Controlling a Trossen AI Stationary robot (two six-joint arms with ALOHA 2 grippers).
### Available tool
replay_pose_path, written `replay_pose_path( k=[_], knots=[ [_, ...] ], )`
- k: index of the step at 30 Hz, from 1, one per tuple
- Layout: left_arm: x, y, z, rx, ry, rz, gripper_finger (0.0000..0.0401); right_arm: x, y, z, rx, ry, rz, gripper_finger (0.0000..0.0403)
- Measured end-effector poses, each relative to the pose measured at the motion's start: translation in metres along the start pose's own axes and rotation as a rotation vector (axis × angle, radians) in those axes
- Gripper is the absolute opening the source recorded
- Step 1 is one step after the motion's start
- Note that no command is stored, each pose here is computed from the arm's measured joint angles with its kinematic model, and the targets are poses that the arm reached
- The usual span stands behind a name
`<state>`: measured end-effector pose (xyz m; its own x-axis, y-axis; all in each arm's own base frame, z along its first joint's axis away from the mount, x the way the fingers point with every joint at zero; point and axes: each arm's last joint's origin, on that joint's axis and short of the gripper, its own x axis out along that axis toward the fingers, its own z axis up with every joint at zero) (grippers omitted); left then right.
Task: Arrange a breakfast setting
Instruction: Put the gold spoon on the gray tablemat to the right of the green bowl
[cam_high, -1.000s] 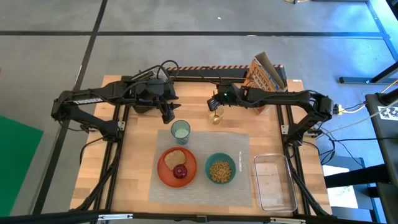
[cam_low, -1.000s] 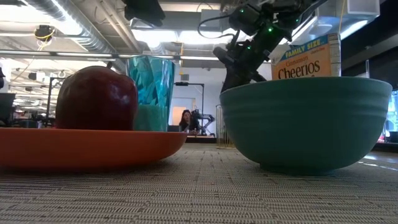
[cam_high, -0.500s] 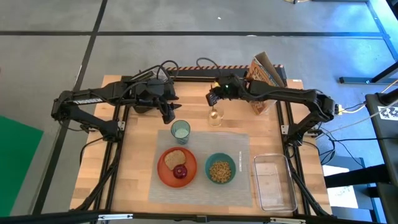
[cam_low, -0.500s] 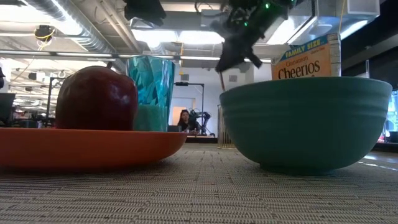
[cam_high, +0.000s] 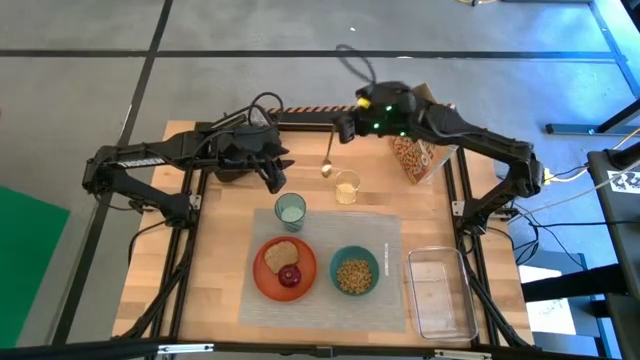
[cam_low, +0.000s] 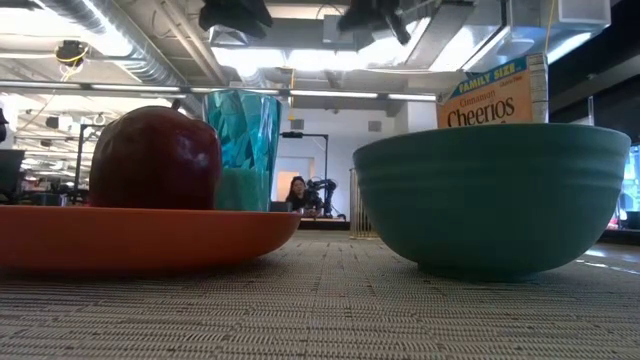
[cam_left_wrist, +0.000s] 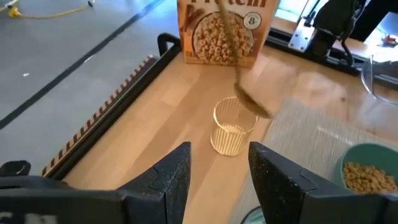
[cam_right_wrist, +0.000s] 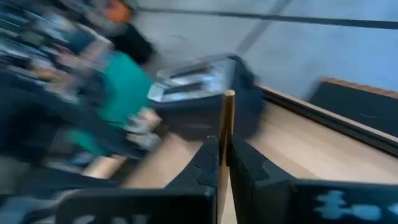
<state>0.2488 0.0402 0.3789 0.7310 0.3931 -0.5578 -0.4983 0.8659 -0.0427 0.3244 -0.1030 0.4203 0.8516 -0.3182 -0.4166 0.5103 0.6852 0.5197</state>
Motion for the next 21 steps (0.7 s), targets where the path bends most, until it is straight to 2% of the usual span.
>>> replay_pose_path(
  k=[4,8,12,14,17,21],
  knots=[
    [-0.003,-0.005,0.0,0.023,-0.018,0.008,0.0156,-0.02,0.002,0.015,0.085,-0.024,0.135,0.0005],
    [-0.011,-0.015,0.001,0.156,-0.076,0.008,0.0156,-0.034,0.002,0.024,0.137,-0.024,0.239,0.0006],
    [-0.021,-0.038,0.011,0.402,-0.255,-0.037,0.0156,-0.039,0.01,0.027,0.191,0.024,0.388,0.0004],
    [-0.031,-0.052,0.017,0.587,-0.374,-0.029,0.0155,-0.041,0.015,0.028,0.223,0.057,0.481,0.0005],
    [-0.041,-0.068,0.022,0.834,-0.49,0.09,0.0155,-0.044,0.023,0.029,0.271,0.076,0.567,0.0007],
    [-0.055,-0.08,0.026,1.074,-0.58,0.225,0.0156,-0.047,0.028,0.033,0.323,0.108,0.659,0.0006]
  ],
)
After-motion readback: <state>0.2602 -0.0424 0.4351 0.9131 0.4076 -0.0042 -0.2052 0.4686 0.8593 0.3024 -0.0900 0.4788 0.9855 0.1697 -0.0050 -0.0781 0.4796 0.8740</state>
